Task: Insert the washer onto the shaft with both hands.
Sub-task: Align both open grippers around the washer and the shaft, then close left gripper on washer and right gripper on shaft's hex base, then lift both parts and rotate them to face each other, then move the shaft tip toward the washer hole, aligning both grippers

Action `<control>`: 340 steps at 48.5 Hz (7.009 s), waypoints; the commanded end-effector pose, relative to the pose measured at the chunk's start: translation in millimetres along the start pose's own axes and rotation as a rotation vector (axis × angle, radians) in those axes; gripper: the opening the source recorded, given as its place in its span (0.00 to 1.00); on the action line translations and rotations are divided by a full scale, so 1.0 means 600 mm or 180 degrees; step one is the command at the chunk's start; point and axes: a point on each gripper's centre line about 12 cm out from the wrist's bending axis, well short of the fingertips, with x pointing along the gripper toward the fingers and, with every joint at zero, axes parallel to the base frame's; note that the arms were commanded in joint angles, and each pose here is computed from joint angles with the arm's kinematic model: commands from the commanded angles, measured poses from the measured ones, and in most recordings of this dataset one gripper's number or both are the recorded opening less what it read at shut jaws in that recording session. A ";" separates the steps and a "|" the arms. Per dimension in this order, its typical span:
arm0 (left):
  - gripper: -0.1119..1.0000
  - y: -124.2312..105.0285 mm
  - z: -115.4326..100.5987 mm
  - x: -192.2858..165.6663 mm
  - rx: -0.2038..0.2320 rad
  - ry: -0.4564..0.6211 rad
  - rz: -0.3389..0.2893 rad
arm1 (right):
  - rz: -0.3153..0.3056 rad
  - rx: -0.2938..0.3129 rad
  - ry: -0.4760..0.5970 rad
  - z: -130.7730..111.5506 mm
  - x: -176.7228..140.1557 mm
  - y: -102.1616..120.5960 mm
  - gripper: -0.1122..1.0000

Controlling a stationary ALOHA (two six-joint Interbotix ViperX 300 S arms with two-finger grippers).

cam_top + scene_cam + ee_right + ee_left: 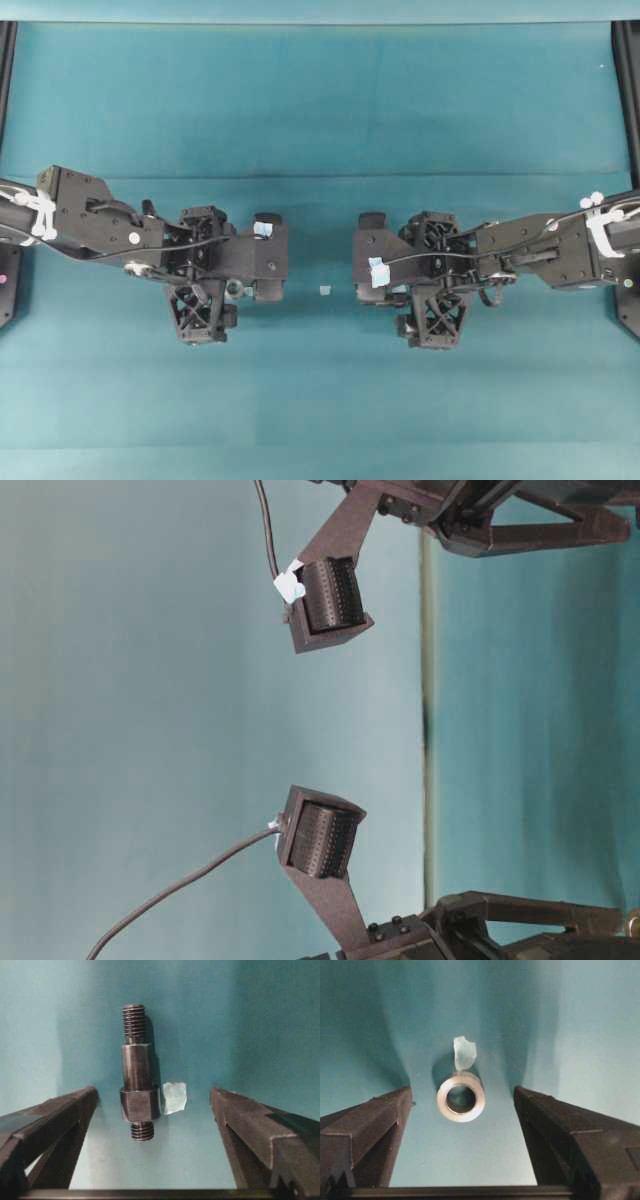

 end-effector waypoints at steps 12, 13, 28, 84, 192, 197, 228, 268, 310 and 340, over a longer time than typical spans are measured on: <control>0.89 -0.002 0.012 -0.007 0.0008 -0.0078 -0.0004 | 0.0006 0.0010 -0.0004 0.000 0.002 0.002 0.88; 0.89 -0.002 0.012 -0.007 0.0008 -0.0078 -0.0004 | 0.0004 0.0015 0.0000 0.000 0.002 0.001 0.88; 0.89 -0.003 0.014 -0.007 -0.0002 -0.0088 -0.0007 | 0.0019 0.0045 0.0036 -0.005 0.003 0.002 0.88; 0.89 -0.003 0.020 -0.010 0.0012 -0.0107 -0.0007 | 0.0041 0.0094 0.0112 -0.012 0.003 0.004 0.87; 0.43 -0.005 0.022 -0.013 0.0055 -0.0137 -0.0009 | 0.0062 -0.0038 0.0212 -0.007 0.004 0.021 0.10; 0.43 -0.005 0.022 -0.013 0.0055 -0.0137 -0.0009 | 0.0062 -0.0033 0.0202 -0.006 0.004 0.021 0.10; 0.43 -0.007 0.033 -0.077 0.0061 -0.0766 -0.0043 | 0.0146 0.0188 -0.0468 0.021 -0.043 0.024 0.10; 0.43 -0.019 0.054 -0.111 0.0046 -0.1802 -0.0151 | 0.0367 0.0485 -0.1242 -0.010 -0.062 0.037 0.10; 0.43 -0.029 0.065 -0.099 -0.0275 -0.2427 -0.0373 | 0.0464 0.0494 -0.1700 -0.028 -0.068 0.036 0.10; 0.43 -0.030 0.074 -0.101 -0.0288 -0.2523 -0.0390 | 0.0496 0.0494 -0.1933 -0.021 -0.045 0.037 0.10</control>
